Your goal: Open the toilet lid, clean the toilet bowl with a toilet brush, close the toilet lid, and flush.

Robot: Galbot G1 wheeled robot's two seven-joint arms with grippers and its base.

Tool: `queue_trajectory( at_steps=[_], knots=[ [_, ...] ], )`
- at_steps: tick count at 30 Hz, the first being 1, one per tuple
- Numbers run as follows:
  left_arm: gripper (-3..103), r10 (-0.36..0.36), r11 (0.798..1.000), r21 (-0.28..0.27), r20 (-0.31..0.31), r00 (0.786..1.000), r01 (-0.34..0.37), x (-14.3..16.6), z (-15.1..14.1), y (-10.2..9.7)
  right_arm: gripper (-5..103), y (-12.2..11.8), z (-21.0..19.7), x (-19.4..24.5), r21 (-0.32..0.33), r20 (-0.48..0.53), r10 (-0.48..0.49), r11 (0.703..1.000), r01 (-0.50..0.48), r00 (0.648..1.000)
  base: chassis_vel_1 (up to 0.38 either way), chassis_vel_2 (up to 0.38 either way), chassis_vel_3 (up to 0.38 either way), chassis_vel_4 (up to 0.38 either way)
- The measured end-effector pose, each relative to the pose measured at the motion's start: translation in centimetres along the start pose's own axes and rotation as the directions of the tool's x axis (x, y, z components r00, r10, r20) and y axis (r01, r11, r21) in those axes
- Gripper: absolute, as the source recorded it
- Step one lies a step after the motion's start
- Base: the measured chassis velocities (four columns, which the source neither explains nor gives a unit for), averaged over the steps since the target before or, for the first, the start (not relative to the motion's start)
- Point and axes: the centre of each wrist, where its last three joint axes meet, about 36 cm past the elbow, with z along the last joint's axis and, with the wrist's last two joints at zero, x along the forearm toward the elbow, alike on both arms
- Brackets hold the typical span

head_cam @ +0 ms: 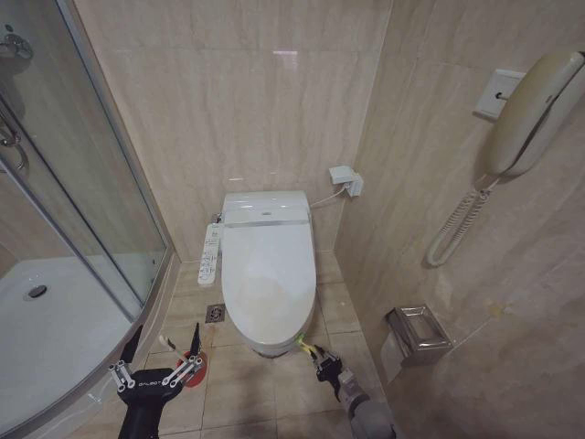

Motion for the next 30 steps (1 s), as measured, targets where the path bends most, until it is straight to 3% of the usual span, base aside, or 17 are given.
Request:
queue_trajectory(
  at_steps=[1,2,13,22,30],
  knots=[
    [100,0.000,1.000,0.000,0.000,1.000,0.000,0.0,0.0,0.0,30,0.3,0.0,0.0,-0.001,0.000,-0.003,1.000,0.003,1.000,0.000,0.000,0.000,0.000],
    [100,0.000,1.000,0.000,0.000,1.000,0.000,0.0,0.0,0.0,4,0.5,0.0,-0.1,-0.002,0.000,-0.006,1.000,0.006,1.000,0.000,0.000,0.000,0.000],
    [100,0.000,1.000,0.000,0.000,1.000,0.000,0.0,0.0,0.0,1,-0.3,-0.6,0.0,-0.004,0.024,0.015,1.000,-0.015,1.000,0.000,0.000,0.000,0.000],
    [100,0.000,1.000,0.000,0.000,1.000,0.000,0.0,0.0,0.0,1,-3.7,-4.7,1.7,-0.111,0.153,0.123,0.988,-0.107,0.981,0.000,0.000,0.000,0.000],
    [100,0.000,1.000,0.000,0.000,1.000,0.000,0.0,0.0,0.0,1,-5.1,-8.6,3.7,-0.187,0.247,0.190,0.971,-0.146,0.950,0.000,0.000,0.000,0.000]
  ],
)
